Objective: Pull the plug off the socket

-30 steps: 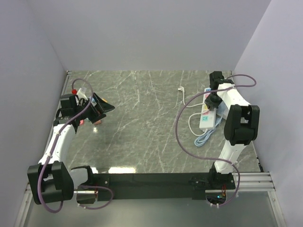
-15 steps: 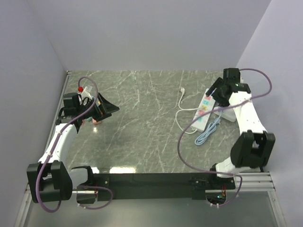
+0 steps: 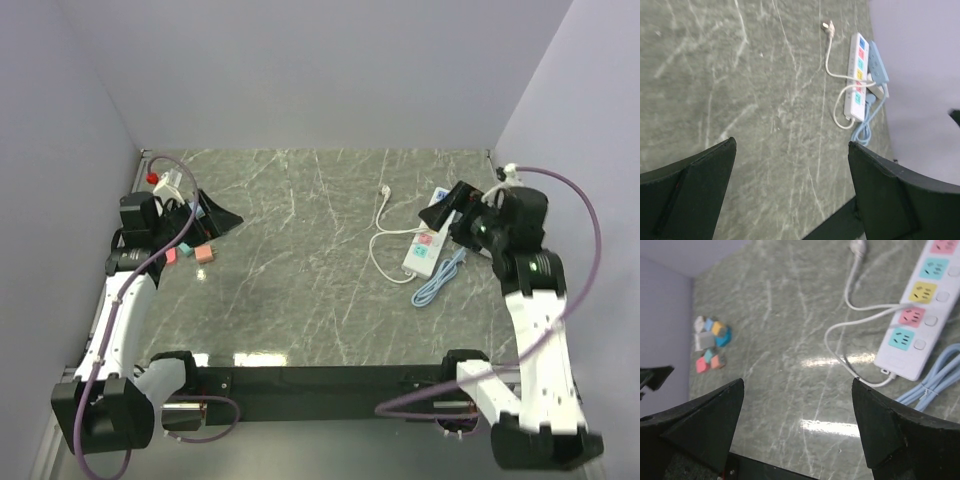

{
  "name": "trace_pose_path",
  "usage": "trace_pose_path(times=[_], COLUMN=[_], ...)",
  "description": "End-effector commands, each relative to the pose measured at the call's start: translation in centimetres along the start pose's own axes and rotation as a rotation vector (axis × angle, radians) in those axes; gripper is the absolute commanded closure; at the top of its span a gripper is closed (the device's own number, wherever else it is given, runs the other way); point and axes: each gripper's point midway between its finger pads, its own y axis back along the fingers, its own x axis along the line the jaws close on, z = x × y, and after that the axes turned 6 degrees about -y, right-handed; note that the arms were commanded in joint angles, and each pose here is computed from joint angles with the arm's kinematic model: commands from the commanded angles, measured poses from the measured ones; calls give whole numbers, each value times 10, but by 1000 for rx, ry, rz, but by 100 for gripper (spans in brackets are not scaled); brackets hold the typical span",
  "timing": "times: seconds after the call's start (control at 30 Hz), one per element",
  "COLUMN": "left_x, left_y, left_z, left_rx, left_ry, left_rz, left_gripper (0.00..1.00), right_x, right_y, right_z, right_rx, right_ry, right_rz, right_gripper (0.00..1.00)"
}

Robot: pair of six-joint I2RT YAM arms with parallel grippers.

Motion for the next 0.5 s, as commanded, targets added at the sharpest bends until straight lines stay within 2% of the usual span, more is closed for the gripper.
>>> trace_pose_path(times=[0.0,0.17,0.47], left_x=[-5,-10,-22], left_y=[12,23,43], left_z=[25,30,41], left_rx=[-96,-137,-195], left_ry=[-82,-102,-144], left_rz=[52,74,106], left_gripper=[1,0,1], right_x=[29,22,30], right_y=[42,67,86], right_z=[-5,-22,-38], right_rx=[-76,-138,-103], right_ry=[88,87,86], right_rz=[151,160,199], right_gripper=[5,4,4])
